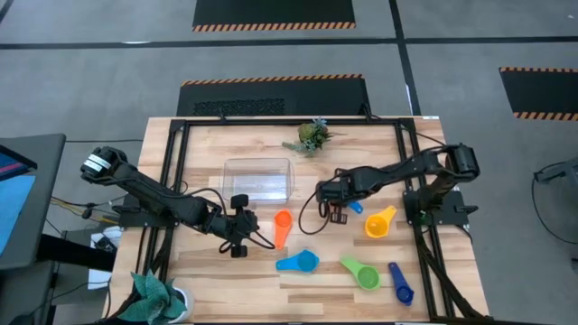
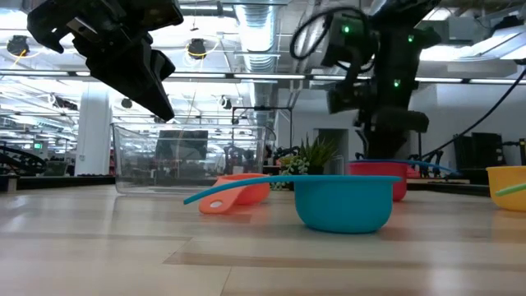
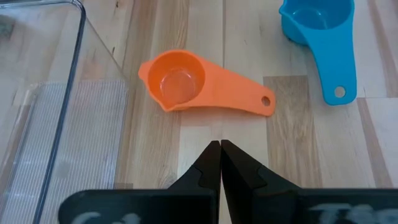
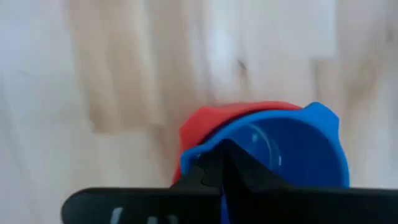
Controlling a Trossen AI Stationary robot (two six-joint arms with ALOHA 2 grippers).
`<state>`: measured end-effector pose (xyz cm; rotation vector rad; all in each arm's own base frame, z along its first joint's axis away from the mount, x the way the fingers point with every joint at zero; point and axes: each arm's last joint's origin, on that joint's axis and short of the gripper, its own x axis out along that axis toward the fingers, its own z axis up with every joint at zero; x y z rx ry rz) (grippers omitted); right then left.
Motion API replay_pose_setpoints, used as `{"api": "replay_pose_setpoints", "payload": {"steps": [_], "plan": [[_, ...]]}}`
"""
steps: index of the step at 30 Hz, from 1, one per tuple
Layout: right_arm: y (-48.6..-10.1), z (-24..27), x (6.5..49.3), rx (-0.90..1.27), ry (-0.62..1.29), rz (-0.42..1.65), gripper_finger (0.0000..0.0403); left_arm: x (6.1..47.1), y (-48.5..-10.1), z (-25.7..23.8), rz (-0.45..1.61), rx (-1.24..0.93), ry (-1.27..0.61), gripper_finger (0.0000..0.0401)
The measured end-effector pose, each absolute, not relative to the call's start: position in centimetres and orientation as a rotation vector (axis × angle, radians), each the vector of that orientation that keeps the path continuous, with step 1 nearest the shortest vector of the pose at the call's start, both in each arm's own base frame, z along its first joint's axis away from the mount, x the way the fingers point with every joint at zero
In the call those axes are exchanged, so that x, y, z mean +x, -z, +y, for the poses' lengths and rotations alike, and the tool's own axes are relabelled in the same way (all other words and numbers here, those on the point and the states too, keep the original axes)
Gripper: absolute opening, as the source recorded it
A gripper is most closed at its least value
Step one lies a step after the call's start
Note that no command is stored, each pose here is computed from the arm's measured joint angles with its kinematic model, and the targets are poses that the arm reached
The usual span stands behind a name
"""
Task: Nest measuring cups in basket
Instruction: Stack the blue measuring cup on top of the red measuring cup
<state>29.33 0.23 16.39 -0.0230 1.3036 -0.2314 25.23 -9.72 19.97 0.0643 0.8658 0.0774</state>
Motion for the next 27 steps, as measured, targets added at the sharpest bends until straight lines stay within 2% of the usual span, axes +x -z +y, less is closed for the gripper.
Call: {"api": "replay_pose_setpoints", "payload": {"steps": [11,17,21,27], "plan": [[-20.0,3.4,31.4,-0.023,0.094,1.171,0.0020,25.2,-20.0,-9.7,0.866,0.064,-0.078,0.0000],[-21.8,5.4,30.5,0.031,0.136,1.297,0.0023,25.2,-19.9,-9.7,0.870,0.066,-0.078,0.0000],[-21.7,7.5,29.2,0.018,0.123,1.373,0.0015,25.2,-20.0,-9.7,0.870,0.066,-0.078,0.0000],[-20.1,9.8,28.5,-0.005,0.079,1.363,0.0014,25.2,-20.0,-9.7,0.870,0.065,-0.078,0.0000]]}}
